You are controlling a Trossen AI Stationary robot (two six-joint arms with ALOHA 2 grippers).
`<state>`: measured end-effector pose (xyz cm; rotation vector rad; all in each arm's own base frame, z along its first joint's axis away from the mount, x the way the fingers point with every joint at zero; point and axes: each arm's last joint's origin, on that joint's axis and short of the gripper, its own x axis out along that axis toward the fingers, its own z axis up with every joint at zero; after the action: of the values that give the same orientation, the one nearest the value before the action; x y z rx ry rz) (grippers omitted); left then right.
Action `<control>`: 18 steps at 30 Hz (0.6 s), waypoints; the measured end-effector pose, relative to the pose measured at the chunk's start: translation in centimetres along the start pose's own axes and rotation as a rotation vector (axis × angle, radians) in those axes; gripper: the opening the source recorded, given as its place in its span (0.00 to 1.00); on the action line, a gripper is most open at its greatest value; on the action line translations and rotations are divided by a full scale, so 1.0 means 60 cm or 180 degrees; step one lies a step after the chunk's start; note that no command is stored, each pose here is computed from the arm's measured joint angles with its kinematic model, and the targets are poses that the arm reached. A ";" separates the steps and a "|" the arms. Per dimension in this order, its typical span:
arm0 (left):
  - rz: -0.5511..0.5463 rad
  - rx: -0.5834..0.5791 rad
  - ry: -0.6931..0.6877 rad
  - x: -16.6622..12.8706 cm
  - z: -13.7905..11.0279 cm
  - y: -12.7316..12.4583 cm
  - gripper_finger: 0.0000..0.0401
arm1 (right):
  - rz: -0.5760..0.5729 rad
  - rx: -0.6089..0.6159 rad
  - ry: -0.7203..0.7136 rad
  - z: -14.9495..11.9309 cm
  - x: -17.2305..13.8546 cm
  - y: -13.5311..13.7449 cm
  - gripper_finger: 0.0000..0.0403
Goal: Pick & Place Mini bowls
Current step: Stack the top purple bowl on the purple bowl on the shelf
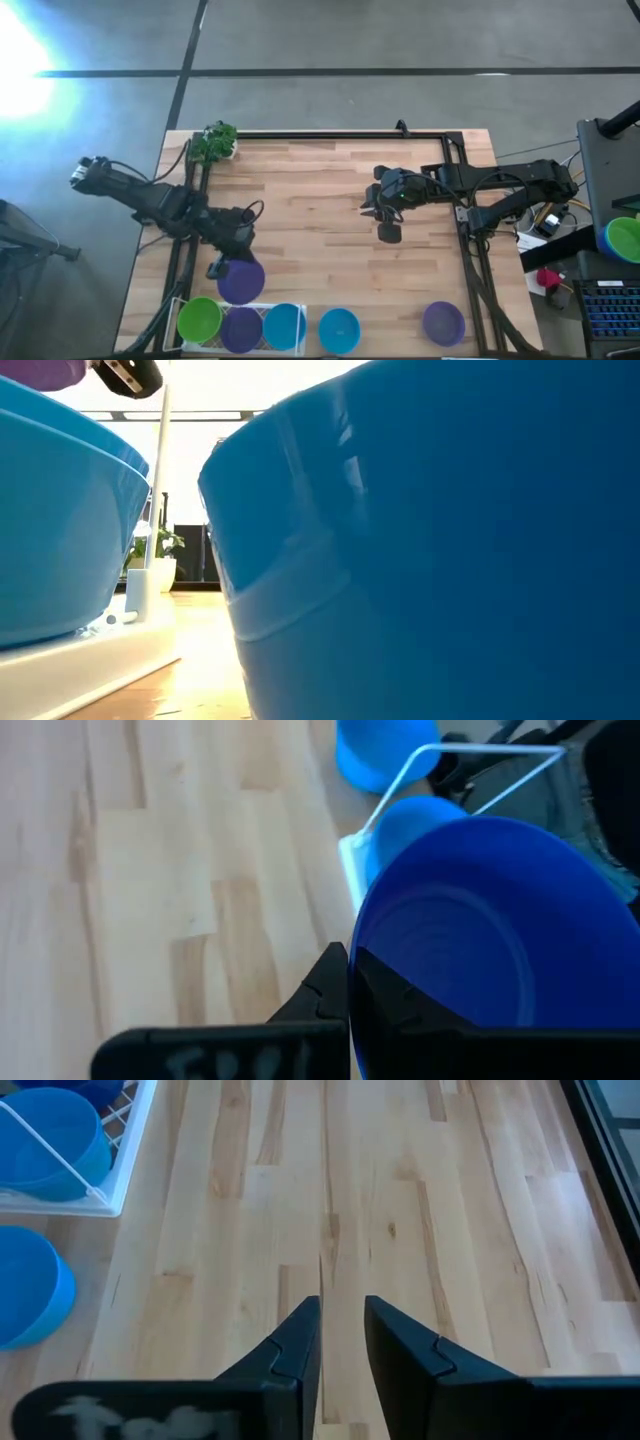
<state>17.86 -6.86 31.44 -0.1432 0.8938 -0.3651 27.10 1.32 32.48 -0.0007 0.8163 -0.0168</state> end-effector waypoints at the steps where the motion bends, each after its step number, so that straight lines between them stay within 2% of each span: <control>1: -0.0030 0.0028 -0.0033 0.000 0.001 -0.004 0.00 | 0.0000 0.0006 0.0001 0.000 0.000 0.000 0.19; 10: -0.0087 -0.0067 0.0068 0.022 0.002 -0.022 0.00 | 0.0001 -0.0001 0.0004 0.000 0.000 0.000 0.17; 18: -0.0134 -0.0029 0.0217 0.045 0.001 -0.037 0.00 | 0.0004 -0.0004 0.0004 0.000 0.000 0.000 0.19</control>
<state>18.90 -9.89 30.11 -0.1590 0.9608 -0.4069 27.09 1.33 32.47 -0.0013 0.8175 -0.0153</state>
